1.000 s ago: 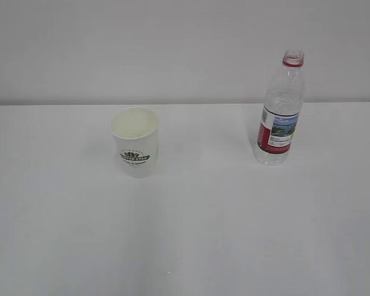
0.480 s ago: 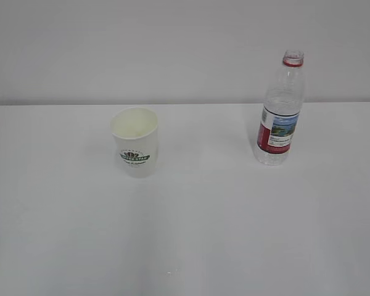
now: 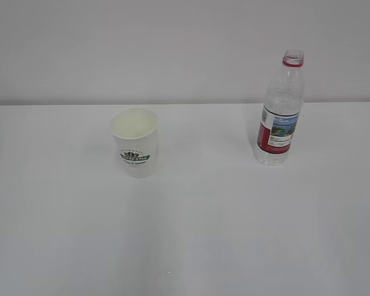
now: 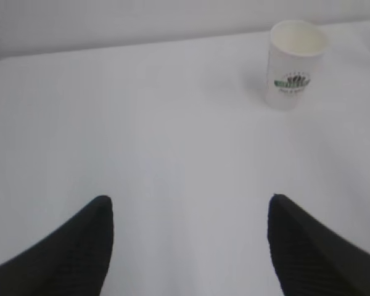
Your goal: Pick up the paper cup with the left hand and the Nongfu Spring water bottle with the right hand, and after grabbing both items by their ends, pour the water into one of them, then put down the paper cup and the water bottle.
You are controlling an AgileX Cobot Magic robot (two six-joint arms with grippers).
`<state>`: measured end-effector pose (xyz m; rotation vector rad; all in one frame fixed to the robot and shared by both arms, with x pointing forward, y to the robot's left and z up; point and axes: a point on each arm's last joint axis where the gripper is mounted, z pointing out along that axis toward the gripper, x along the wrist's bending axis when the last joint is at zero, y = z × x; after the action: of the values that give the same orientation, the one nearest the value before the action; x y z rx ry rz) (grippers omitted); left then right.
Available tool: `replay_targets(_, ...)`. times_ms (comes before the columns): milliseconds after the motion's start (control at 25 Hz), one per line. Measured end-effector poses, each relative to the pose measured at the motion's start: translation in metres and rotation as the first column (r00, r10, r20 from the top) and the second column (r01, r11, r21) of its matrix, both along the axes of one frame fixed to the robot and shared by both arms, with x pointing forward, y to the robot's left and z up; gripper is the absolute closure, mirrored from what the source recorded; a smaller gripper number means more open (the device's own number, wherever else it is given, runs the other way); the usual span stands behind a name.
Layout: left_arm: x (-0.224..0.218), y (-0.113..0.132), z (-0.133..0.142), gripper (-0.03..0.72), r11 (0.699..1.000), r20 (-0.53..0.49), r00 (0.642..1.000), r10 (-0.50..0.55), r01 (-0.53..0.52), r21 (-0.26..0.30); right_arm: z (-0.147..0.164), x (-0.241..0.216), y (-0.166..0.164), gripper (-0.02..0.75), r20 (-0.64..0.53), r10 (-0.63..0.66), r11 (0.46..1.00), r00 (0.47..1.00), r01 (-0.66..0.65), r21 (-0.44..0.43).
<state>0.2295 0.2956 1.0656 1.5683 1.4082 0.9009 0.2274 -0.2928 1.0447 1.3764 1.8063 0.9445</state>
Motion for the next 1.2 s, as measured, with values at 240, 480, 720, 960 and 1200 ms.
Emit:
replay_targets(240,0.003,0.0,0.013,0.119,1.0,0.135,0.991,0.002,-0.003,0.003,0.011,0.001,0.0,0.169,0.098,-0.006,1.0,0.995,0.005,0.013)
replay_targets(480,0.005,0.001,0.021,0.12,1.0,0.23,0.973,0.01,-0.012,0.006,0.023,0.006,0.0,0.169,0.231,-0.018,0.999,0.973,0.011,0.032)
replay_targets(720,0.011,0.003,0.029,0.12,0.999,0.29,0.957,0.024,-0.03,0.017,0.026,0.012,0.0,0.169,0.316,-0.028,0.999,0.948,0.013,0.05)
replay_targets(960,0.031,0.002,0.037,0.121,0.999,0.299,0.954,0.028,-0.034,0.015,0.037,0.022,0.0,0.169,0.397,-0.042,0.998,0.917,0.018,0.065)
replay_targets(1200,0.054,0.001,0.045,0.122,0.999,0.318,0.947,0.034,-0.04,0.011,0.044,0.04,0.001,0.17,0.408,-0.051,0.997,0.912,0.024,0.07)
